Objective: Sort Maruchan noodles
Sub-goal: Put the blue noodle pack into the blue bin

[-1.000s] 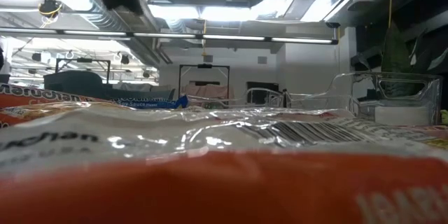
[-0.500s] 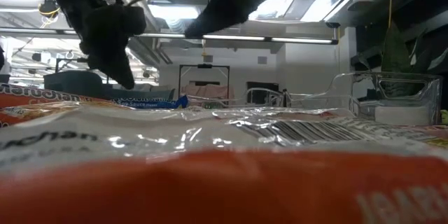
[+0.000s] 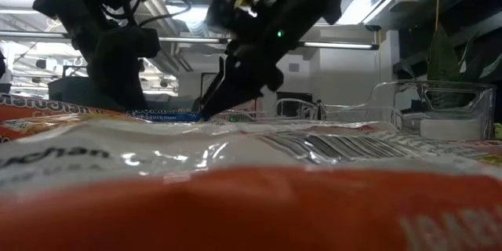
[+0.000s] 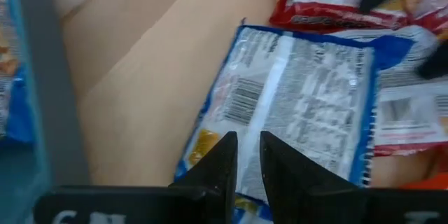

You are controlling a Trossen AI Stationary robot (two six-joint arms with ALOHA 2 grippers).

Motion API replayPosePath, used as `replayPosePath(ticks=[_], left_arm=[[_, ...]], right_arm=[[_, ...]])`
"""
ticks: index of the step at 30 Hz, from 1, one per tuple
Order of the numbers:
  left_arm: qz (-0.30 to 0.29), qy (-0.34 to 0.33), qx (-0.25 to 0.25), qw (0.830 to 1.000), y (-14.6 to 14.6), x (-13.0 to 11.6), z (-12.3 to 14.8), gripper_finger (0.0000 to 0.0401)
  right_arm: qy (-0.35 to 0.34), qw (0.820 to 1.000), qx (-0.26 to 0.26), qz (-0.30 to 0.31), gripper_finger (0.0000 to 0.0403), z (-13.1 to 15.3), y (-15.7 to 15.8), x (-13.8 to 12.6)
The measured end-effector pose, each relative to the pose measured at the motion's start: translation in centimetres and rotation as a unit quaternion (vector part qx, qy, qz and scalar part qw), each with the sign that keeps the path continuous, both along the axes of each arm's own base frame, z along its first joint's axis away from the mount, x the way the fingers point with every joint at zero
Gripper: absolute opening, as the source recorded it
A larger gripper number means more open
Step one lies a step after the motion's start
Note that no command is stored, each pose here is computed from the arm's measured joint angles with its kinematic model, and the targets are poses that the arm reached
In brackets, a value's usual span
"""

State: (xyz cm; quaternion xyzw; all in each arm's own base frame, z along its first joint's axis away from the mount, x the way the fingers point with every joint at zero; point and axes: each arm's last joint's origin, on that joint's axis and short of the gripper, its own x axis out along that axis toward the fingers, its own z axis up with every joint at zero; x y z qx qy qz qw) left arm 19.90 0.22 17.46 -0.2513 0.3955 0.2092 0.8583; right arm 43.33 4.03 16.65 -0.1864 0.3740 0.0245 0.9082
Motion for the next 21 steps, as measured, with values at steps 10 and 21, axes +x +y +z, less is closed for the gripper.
replayPosePath(ticks=[10,21], left_arm=[[0.006,-0.003,-0.007,1.000,0.0,0.3,-0.2,0.0056],[0.000,0.006,-0.018,1.000,-0.1,0.4,-0.5,0.0056]], right_arm=[[-0.045,0.999,-0.007,0.014,0.0321,-1.1,0.1,1.2],[-0.030,0.998,-0.043,-0.016,0.0301,-2.9,-0.3,1.5]])
